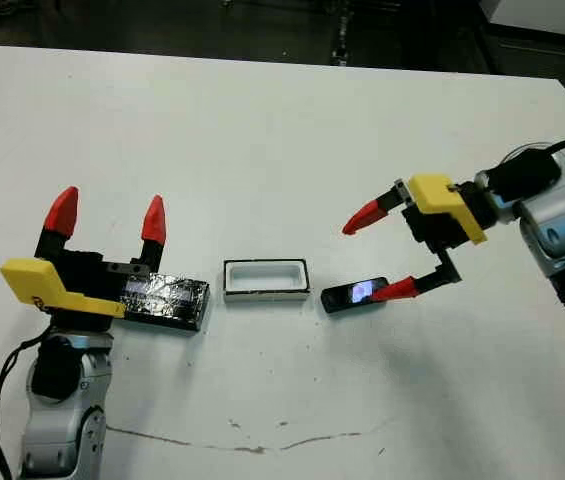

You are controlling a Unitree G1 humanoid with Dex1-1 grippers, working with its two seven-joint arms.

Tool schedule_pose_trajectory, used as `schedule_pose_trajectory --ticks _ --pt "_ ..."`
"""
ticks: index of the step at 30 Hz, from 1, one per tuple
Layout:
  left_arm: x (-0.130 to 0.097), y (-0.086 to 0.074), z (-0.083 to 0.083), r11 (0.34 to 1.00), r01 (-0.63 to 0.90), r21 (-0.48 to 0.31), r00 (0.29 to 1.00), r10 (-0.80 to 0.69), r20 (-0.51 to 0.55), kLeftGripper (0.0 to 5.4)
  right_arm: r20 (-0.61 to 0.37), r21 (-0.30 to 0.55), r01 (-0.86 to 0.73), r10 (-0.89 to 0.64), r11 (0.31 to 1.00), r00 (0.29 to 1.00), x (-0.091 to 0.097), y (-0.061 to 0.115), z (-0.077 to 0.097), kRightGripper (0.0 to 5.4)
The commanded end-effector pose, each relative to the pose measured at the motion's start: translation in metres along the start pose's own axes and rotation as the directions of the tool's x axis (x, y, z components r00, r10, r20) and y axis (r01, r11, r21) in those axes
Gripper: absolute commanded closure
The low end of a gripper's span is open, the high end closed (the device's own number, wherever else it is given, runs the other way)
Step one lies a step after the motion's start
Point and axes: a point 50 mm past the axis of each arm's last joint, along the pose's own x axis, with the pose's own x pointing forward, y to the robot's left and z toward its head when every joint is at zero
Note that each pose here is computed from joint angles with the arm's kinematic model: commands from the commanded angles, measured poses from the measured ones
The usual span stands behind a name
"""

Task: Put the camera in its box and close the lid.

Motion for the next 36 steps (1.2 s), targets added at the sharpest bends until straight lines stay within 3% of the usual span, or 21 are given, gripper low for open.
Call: schedule_pose_trajectory --ticks 1,15,18,21,36 --pt "-0.002 0.001 -0.002 1.0 0.009 0.007 1.0 -0.009 -0.015 0.02 -0.017 0.033 -0.004 0.005 0.999 1.0 0.008 0.004 -0.009 0.0" --pt "-0.004 0.0 -0.003 1.0 0.019 0.009 0.999 -0.019 -0.032 0.02 -0.021 0.117 0.041 -0.038 0.992 0.999 0.033 0.024 -0.03 0.0" --pt "-0.004 0.0 -0.004 1.0 0.016 0.004 0.999 -0.016 -0.032 0.0 -0.043 0.131 0.089 -0.084 0.987 0.996 0.048 0.033 -0.04 0.75" --pt "-0.002 -0.001 -0.002 1.0 0.024 -0.007 0.999 -0.024 -0.025 0.0 -0.098 0.112 0.131 -0.12 0.985 0.988 0.066 0.045 -0.053 0.95" --pt "-0.003 -0.001 -0.002 1.0 0.027 -0.004 0.999 -0.027 -0.029 0.0 -0.103 0.091 0.128 -0.119 0.988 0.988 0.066 0.045 -0.051 2.88"
